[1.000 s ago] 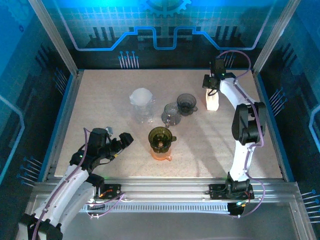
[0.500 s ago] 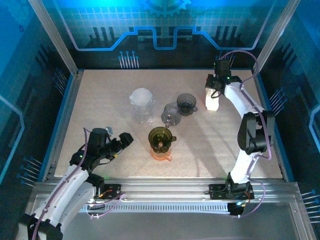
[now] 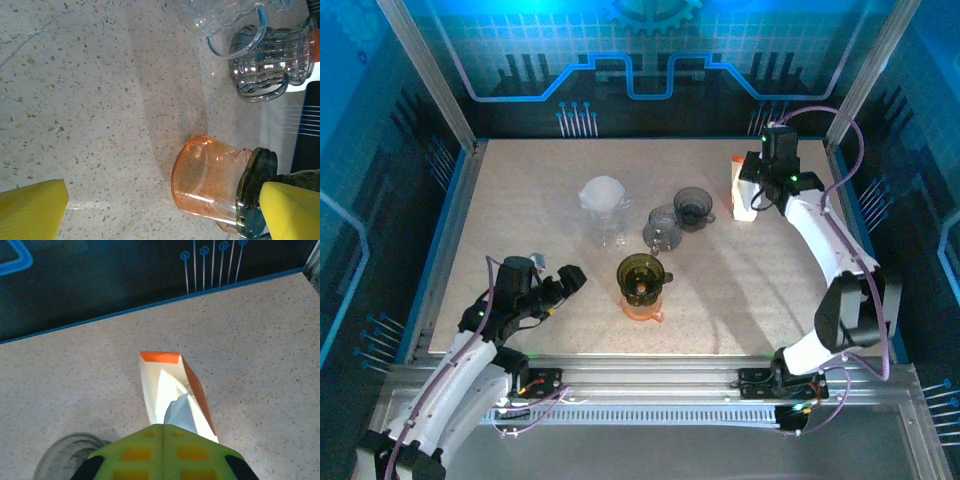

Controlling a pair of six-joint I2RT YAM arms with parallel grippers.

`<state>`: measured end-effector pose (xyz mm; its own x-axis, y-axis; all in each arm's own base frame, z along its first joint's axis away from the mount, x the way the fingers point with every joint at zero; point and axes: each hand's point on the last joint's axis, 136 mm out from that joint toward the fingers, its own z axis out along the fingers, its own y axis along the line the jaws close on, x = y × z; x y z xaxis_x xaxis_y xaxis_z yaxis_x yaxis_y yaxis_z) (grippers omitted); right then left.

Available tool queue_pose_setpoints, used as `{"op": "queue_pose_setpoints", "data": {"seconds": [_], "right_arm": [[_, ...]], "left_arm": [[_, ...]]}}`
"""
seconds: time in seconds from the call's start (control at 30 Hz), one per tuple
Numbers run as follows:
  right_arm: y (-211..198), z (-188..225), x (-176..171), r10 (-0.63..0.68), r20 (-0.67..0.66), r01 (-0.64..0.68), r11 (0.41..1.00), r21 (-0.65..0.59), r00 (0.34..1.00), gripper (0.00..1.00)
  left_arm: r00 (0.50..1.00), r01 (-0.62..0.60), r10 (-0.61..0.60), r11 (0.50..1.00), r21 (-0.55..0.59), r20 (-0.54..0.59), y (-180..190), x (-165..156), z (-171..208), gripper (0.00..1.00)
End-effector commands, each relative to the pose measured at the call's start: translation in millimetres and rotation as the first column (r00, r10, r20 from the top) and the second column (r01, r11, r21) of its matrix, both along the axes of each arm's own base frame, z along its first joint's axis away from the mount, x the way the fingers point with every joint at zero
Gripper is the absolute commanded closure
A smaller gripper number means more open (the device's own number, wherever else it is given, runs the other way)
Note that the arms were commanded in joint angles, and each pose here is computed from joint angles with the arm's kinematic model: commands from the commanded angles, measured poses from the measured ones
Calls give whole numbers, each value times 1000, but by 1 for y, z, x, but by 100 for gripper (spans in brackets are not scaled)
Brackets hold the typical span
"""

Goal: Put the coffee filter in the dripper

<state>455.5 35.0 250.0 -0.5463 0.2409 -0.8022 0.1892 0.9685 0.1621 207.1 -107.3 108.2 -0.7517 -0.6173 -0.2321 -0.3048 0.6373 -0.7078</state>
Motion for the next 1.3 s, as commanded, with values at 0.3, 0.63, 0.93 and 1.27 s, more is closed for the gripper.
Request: {"op": "queue_pose_setpoints", "data": {"seconds": [0.3, 0.63, 0.93, 1.27], "right_arm": [[63, 43, -87, 216, 95, -226, 967, 115, 972, 100], [135, 62, -168, 556, -4, -549, 822, 152, 831, 100], [184, 81, -229, 785, -110, -749, 617, 243, 610, 100], [227, 70, -248, 859, -264, -809, 505, 302, 438, 100]], "left_arm": [[999, 23, -23, 1000, -20, 24, -3, 1, 3, 1], [999, 26, -26, 1000, -11, 23, -2, 0, 2, 1], [999, 30, -30, 999, -18, 33, -3, 2, 6, 1], [998, 51, -50, 998, -30, 38, -6, 1, 9, 1]]}}
